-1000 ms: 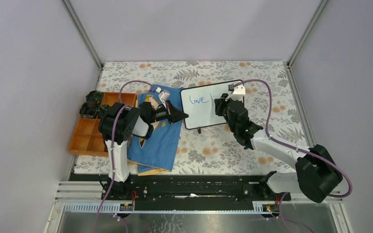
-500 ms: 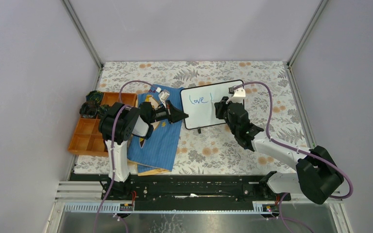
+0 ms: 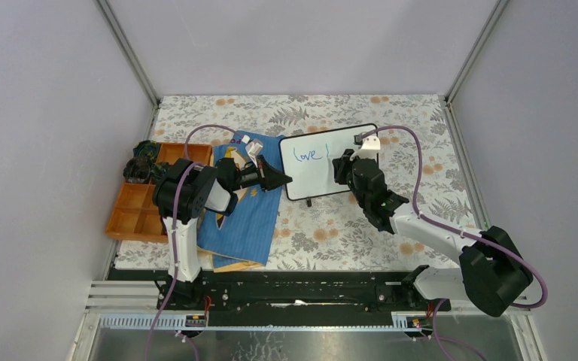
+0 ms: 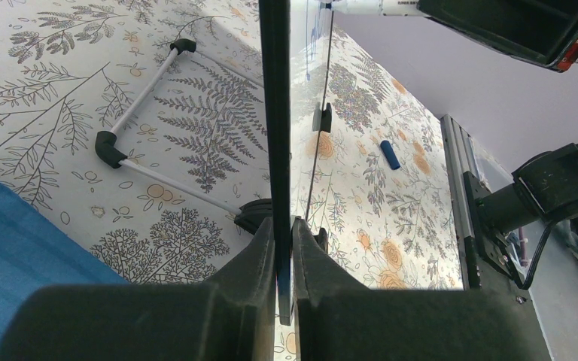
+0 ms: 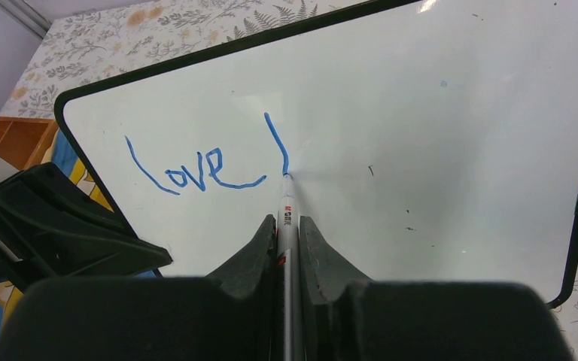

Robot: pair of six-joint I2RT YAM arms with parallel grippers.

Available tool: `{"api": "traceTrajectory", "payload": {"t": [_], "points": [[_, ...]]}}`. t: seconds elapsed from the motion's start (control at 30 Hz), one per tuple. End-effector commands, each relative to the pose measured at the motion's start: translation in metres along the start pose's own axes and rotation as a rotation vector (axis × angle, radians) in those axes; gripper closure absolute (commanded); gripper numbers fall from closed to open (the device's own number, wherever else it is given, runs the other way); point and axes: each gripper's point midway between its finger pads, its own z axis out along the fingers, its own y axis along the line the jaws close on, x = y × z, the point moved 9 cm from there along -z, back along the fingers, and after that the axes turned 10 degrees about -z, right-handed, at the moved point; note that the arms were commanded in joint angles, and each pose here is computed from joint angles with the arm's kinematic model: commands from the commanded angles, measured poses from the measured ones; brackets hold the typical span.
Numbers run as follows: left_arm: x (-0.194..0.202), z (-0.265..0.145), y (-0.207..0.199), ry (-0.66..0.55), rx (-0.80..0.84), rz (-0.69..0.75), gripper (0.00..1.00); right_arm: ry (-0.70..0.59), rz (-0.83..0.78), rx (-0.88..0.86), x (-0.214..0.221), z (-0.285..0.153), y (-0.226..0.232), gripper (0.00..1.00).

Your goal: Write a sentence on the whiteboard

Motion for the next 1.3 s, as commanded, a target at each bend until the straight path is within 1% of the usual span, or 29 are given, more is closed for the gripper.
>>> {"api": "traceTrajectory", "payload": {"t": [0.0, 0.47, 1.27], "points": [[0.023, -0.012, 0.022, 0.035, -0.11, -0.06, 1.0, -0.067, -0.002, 0.042, -0.025, 0.005, -0.001, 1.0], [0.023, -0.012, 0.022, 0.035, -0.11, -0.059, 1.0, -0.095, -0.005, 0.06, -0.038, 0.011, -0.001, 1.0], [0.024, -0.012, 0.021, 0.037, -0.112, -0.06, 1.0, -0.068, -0.01, 0.091, -0.027, 0.003, -0.01, 1.0]]}}
